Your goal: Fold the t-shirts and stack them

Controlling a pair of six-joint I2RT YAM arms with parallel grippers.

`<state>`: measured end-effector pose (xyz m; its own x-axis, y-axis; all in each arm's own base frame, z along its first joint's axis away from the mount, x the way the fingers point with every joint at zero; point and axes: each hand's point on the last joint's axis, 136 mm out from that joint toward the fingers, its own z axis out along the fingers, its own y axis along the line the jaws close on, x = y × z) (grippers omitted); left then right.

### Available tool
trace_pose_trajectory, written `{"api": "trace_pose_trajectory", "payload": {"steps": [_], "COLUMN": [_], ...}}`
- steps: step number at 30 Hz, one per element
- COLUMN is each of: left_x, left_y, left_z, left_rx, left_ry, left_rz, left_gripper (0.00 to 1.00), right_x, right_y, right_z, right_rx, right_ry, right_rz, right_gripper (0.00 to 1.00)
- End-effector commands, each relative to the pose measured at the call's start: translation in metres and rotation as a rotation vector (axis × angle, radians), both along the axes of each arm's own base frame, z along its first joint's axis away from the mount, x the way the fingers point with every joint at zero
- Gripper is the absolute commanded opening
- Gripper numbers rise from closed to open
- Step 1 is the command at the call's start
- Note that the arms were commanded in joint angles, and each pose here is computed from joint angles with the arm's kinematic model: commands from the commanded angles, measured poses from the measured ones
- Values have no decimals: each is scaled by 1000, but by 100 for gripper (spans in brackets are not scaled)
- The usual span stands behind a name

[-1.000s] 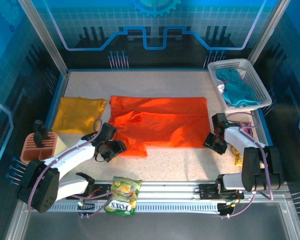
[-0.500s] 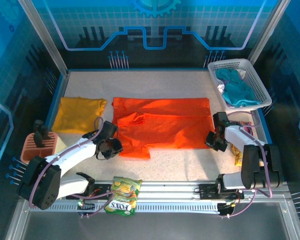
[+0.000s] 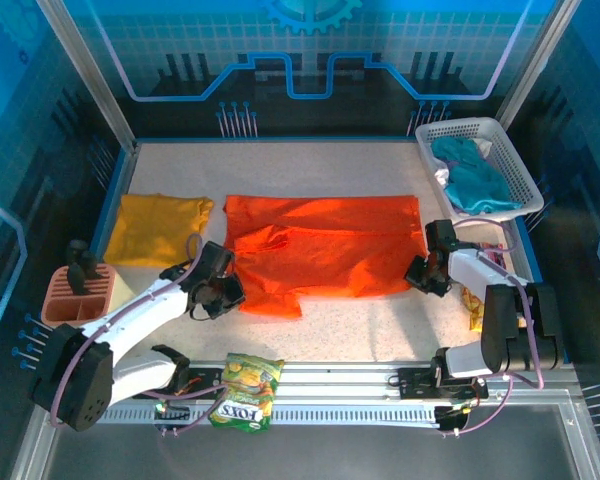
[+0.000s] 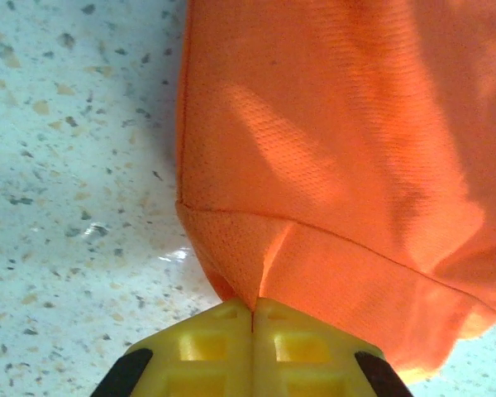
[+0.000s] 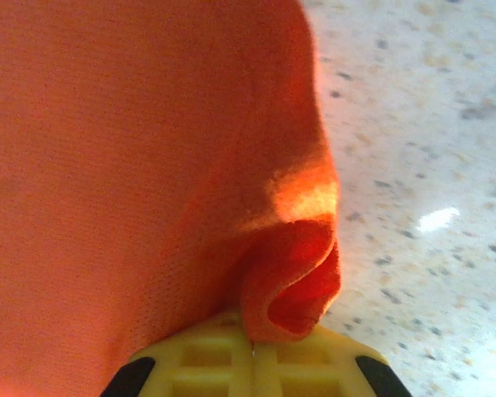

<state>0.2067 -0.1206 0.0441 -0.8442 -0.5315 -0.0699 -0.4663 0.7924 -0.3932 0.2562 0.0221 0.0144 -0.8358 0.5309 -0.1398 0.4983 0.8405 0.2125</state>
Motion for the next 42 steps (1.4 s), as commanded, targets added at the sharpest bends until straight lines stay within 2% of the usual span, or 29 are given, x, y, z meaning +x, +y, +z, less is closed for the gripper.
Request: {"api": "trace_pose_trajectory", "payload": {"steps": [1, 5, 8, 14, 15, 18, 20, 22, 27, 32, 40, 42], "left_x": [9, 38, 64, 120, 126, 133, 129, 121, 89, 74, 96, 102], "left_y": [-16, -25, -26, -8, -9, -8, -4, 1, 6, -9, -16, -19], "left_z": [28, 52, 60, 54, 52, 43, 40, 39, 37, 21, 13, 12], "left_rx": [-61, -66, -123, -147, -162, -162, -147, -125, -130, -261, -306, -319], "left_ry": [-3, -38, -56, -51, -45, -18, -12, -10, -23, -81, -199, -208], "left_rz": [-26, -74, -65, -29, -39, -58, -61, -64, -64, -38, 8, 17], "left_gripper": [0, 0, 0, 2, 15, 44, 56, 60, 59, 56, 55, 51], "right_x": [13, 27, 35, 45, 46, 45, 45, 43, 42, 40, 38, 38], "right_y": [6, 5, 6, 6, 6, 5, 6, 5, 7, 5, 6, 6], "right_z": [0, 8, 9, 10, 11, 11, 11, 10, 7, 2, 0, 1], "right_rx": [40, 42, 69, 94, 96, 96, 101, 104, 113, 110, 116, 118], "right_ry": [-37, -47, -45, -58, -59, -60, -64, -64, -59, -50, -44, -47], "right_rz": [4, 3, -4, -15, -13, -10, -7, -8, 0, 4, 7, 6], "right_gripper": [0, 0, 0, 0, 0, 0, 0, 0, 0, 0, 0, 0]}}
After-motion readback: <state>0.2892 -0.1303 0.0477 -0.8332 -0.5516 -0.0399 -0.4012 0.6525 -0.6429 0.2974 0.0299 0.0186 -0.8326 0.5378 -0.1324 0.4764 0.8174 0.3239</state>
